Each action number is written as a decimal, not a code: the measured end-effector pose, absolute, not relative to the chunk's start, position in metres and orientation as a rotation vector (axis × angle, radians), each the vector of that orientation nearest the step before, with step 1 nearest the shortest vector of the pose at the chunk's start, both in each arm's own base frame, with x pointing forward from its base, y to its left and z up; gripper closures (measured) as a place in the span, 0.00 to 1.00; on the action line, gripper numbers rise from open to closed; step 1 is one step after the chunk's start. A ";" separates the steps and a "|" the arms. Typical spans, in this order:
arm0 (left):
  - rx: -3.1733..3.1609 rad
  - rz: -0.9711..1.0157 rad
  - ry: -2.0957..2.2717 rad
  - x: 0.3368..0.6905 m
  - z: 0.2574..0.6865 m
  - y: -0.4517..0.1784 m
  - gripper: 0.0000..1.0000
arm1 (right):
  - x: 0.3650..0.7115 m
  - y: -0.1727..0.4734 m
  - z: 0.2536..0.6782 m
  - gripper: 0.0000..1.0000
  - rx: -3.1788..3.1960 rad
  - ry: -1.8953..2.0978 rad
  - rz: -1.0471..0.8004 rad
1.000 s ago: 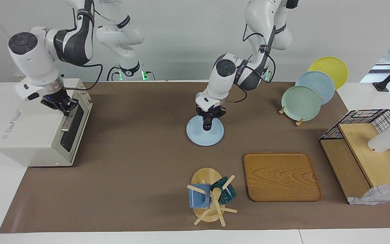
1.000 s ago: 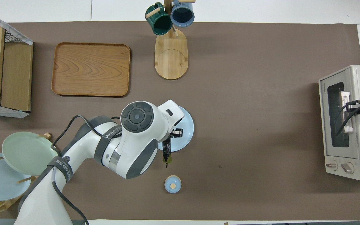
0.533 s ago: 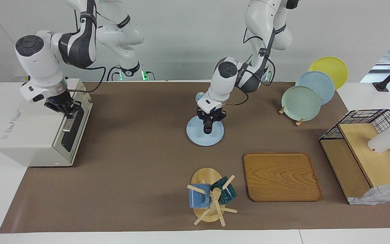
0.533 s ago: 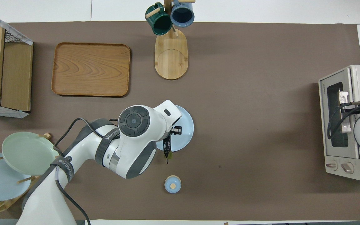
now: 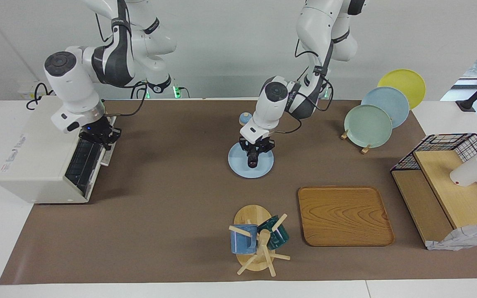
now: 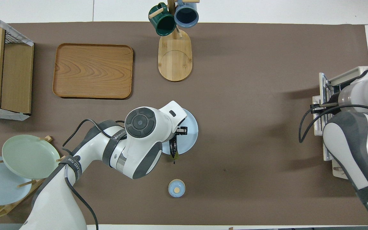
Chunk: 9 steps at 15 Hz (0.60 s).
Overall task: Put eggplant into oven
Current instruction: 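Release the eggplant on the plate while the right gripper opens the oven door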
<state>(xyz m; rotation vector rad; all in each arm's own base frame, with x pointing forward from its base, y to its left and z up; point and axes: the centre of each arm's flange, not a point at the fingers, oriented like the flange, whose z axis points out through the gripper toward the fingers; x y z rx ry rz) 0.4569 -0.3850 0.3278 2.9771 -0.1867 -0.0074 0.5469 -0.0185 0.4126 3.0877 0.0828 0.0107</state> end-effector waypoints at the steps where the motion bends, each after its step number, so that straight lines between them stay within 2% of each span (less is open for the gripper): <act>1: 2.979 -0.010 -0.182 0.462 0.334 -0.383 0.30 | 0.551 -0.012 0.403 0.99 3.085 0.076 0.015; 3: 2.988 -0.040 -0.178 0.482 0.358 -0.369 0.06 | 0.556 -0.003 0.386 0.99 3.083 0.071 0.028; 4: 2.990 -0.058 -0.173 0.497 0.376 -0.356 0.00 | 0.556 0.000 0.379 0.99 3.086 0.069 0.033; 7: 2.983 -0.062 -0.170 0.548 0.439 -0.299 0.00 | 0.557 0.007 0.355 0.99 3.103 0.058 0.032; 9: 2.972 -0.013 -0.159 0.576 0.466 -0.254 0.00 | 0.560 0.008 0.332 0.99 3.129 0.017 0.016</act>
